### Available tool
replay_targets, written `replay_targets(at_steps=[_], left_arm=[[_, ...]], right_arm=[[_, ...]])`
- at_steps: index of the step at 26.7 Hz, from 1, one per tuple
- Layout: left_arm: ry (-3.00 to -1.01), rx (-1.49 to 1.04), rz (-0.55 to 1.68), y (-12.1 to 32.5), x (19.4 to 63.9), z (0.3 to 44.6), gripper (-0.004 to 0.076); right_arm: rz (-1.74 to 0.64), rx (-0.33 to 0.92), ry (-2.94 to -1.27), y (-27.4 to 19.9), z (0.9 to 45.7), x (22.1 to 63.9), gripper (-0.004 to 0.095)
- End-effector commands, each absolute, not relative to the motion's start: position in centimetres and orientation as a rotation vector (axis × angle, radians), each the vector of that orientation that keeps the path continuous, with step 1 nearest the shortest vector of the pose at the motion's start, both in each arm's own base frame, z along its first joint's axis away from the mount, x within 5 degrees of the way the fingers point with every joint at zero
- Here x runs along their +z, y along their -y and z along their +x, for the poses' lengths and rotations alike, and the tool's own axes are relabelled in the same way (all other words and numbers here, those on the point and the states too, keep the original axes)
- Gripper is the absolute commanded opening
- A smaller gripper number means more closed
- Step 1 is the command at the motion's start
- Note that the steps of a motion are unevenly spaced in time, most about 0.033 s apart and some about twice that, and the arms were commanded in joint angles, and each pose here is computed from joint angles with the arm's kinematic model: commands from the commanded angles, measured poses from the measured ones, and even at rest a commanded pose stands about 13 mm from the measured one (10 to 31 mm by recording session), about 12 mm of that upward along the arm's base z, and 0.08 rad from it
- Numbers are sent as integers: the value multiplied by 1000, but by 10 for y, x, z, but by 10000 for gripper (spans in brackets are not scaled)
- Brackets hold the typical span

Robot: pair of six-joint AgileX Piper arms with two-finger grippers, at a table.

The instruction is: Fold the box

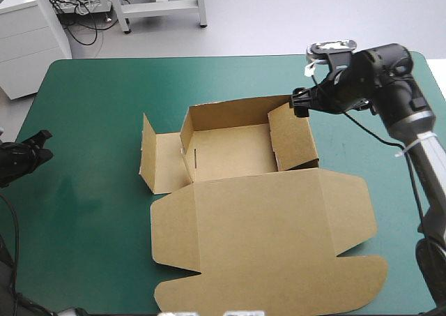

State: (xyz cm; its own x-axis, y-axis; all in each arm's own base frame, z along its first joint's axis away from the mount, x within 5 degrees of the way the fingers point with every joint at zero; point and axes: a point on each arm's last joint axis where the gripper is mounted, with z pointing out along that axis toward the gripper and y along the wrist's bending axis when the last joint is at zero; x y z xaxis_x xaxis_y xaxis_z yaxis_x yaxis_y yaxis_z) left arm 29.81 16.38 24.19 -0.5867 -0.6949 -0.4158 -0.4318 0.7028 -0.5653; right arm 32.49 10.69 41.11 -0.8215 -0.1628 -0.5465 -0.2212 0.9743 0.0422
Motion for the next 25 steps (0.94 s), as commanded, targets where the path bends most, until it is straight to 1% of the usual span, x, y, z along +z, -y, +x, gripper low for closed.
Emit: replay_targets(at_steps=[1, 6, 12, 19, 23, 25], left_arm=[[-2207, -550, -841, -162, 263, 299, -32], [-2213, -560, -837, -161, 263, 298, -32], [-2210, -563, -839, -161, 263, 298, -32], [-2200, -577, -847, -160, 264, 299, -32], [-2198, -578, -848, -160, 264, 299, -32], [-2198, -578, -848, -160, 264, 299, -32]], right_arm=[[-273, 70, -2539, -111, 328, 412, 888], [-273, 52, -2651, -119, 357, 371, 889], [-289, 27, -2715, -124, 372, 345, 889], [-283, 22, -2735, -125, 376, 338, 889], [-247, 21, -2739, -115, 379, 338, 889], [-219, 47, -2746, -110, 381, 338, 889]])
